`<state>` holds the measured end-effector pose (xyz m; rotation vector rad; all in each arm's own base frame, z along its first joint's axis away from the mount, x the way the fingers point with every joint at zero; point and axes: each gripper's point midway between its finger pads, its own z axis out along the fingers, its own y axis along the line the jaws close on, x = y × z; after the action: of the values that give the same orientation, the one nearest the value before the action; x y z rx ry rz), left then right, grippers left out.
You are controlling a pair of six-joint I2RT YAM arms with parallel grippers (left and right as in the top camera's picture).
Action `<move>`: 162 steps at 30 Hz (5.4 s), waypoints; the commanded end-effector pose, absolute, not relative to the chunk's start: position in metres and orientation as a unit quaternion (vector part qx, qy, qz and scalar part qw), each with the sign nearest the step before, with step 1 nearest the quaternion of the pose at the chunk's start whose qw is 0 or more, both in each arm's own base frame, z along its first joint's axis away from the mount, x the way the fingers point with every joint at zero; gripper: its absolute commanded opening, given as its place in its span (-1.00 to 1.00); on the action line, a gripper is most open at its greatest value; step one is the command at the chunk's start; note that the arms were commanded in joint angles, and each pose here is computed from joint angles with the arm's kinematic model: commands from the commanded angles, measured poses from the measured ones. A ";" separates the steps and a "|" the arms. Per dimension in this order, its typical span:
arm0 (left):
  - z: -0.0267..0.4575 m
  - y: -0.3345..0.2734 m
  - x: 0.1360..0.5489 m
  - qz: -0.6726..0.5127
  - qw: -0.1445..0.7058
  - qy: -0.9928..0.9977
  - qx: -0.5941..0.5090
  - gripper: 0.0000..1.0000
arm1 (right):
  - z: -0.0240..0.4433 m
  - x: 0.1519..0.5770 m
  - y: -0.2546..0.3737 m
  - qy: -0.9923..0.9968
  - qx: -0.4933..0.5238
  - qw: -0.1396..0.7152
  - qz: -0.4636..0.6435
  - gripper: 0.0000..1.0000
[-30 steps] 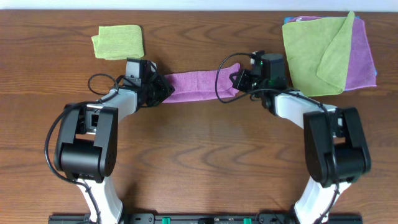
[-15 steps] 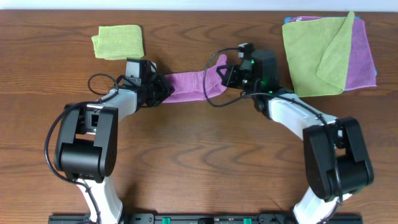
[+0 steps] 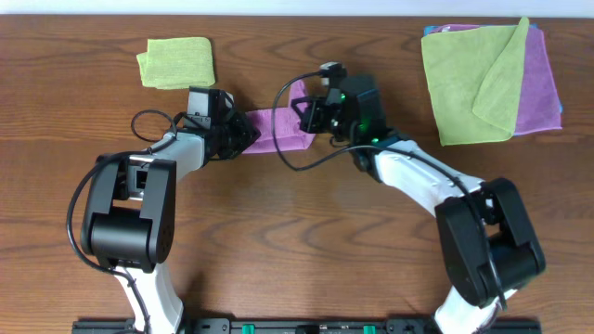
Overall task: Fold the cloth
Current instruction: 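Hold the left end and carry the right end toward the left gripper, then lay the right end onto the left end, folding the strip in half, then release the left gripper and press the folded cloth with the right gripper, then withdraw the right gripper and grasp the folded pink cloth's left edge with the left gripper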
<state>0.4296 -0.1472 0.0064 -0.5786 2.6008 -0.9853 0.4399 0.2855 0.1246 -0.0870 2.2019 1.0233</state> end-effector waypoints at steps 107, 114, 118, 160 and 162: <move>0.130 -0.004 0.415 -0.224 0.215 0.923 -0.225 0.91 | 0.148 0.427 0.299 0.864 -0.202 0.316 0.335 0.98; 0.128 -0.013 0.405 -0.248 0.185 0.920 -0.240 0.91 | 0.148 0.387 0.196 0.921 -0.195 0.234 0.241 0.98; 0.125 -0.019 0.400 -0.258 0.169 0.919 -0.244 0.91 | 0.148 0.347 0.146 0.936 -0.181 0.218 0.208 0.99; 0.028 -0.127 0.370 -0.330 0.131 0.890 -0.286 0.93 | 0.154 0.228 0.057 0.907 -0.013 0.379 0.183 0.98; 0.025 -0.127 0.370 -0.321 0.135 0.891 -0.290 0.95 | 0.154 0.228 0.057 0.907 -0.013 0.379 0.183 0.99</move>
<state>0.3720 -0.1306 0.0376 -0.7911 2.5680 -0.9946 0.2280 0.0602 0.1568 -0.0632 2.3103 0.4719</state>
